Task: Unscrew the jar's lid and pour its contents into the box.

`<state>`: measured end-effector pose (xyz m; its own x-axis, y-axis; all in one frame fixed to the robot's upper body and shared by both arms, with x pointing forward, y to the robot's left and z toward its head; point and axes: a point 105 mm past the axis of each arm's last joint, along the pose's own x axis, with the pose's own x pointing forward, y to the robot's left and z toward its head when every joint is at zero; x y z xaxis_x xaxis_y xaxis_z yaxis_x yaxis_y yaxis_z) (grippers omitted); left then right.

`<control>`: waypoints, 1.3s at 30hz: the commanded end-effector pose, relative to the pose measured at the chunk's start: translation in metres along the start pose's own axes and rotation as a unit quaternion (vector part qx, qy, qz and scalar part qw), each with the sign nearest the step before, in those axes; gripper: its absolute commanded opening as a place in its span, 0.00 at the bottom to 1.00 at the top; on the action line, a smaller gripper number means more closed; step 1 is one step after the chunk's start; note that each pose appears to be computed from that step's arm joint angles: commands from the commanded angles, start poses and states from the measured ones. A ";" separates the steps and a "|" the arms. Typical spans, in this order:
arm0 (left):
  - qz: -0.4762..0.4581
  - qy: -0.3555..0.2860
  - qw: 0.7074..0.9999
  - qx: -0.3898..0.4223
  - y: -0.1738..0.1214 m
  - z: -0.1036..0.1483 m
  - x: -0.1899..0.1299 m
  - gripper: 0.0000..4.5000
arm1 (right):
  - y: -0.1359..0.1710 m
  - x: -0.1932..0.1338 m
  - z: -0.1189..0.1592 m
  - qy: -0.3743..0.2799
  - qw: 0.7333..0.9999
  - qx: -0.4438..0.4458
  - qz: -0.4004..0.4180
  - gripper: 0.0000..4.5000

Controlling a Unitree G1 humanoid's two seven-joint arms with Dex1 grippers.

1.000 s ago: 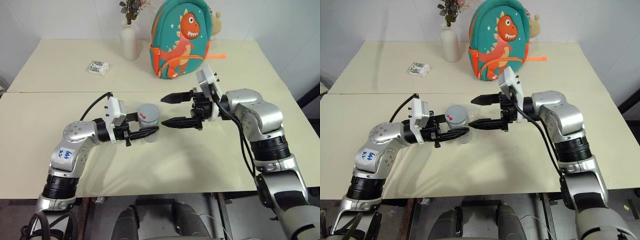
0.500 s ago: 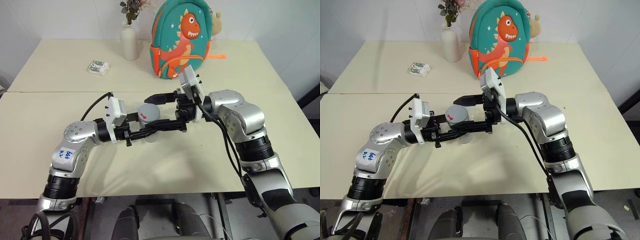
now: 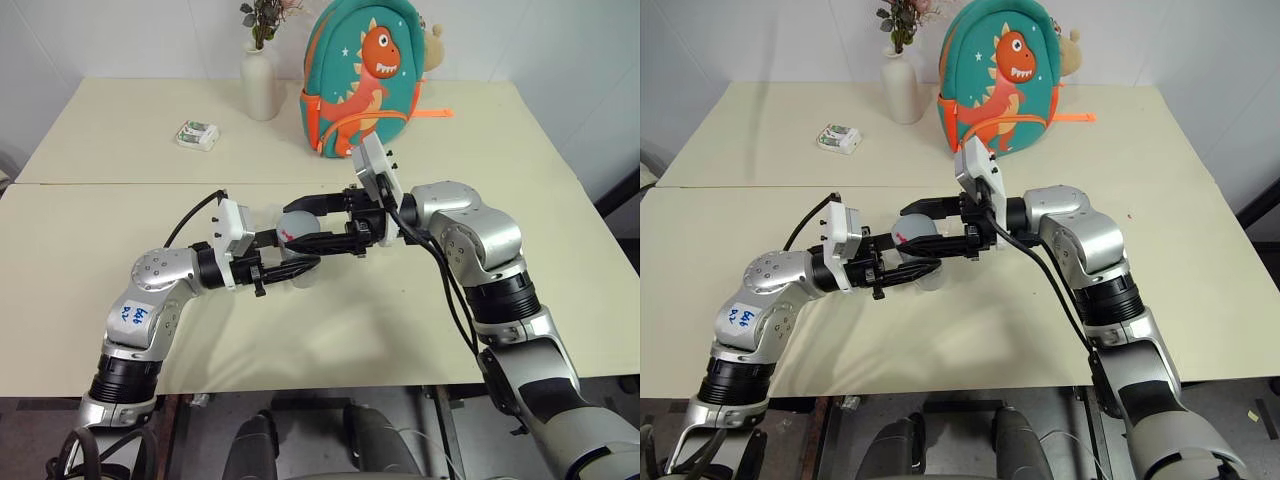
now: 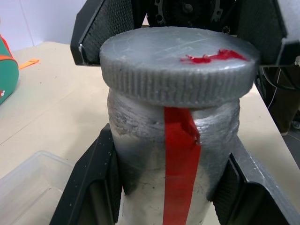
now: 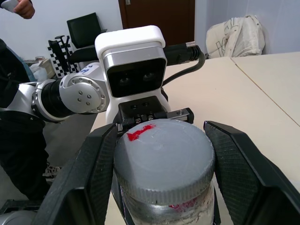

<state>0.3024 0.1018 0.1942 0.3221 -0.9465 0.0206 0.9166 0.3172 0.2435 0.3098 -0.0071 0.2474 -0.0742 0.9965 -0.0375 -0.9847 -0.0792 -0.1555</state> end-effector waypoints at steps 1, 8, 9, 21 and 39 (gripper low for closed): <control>-0.004 -0.011 1.000 0.026 -0.003 0.011 -0.001 0.45 | 0.004 0.005 0.020 -0.027 0.999 -0.025 0.015 0.64; -0.003 -0.008 1.000 0.027 -0.002 0.011 -0.003 0.45 | 0.003 0.003 0.033 -0.061 0.998 -0.004 0.010 0.64; -0.003 -0.008 1.000 0.027 -0.002 0.011 -0.003 0.45 | 0.002 0.002 0.036 -0.068 0.998 0.001 0.009 0.64; 0.003 -0.012 1.000 0.024 -0.002 0.018 -0.012 0.45 | -0.032 -0.060 0.033 -0.089 0.982 -0.007 -0.166 0.64; 0.043 -0.014 0.999 -0.001 0.002 0.023 -0.036 0.45 | -0.031 -0.176 -0.147 0.041 0.884 0.038 -0.464 0.64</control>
<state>0.2904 0.1365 0.2032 0.4106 -0.9111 0.0349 0.8899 0.4088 0.2022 0.3754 -0.1818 0.1062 0.7748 0.6312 -0.0358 -0.6321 0.7725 -0.0612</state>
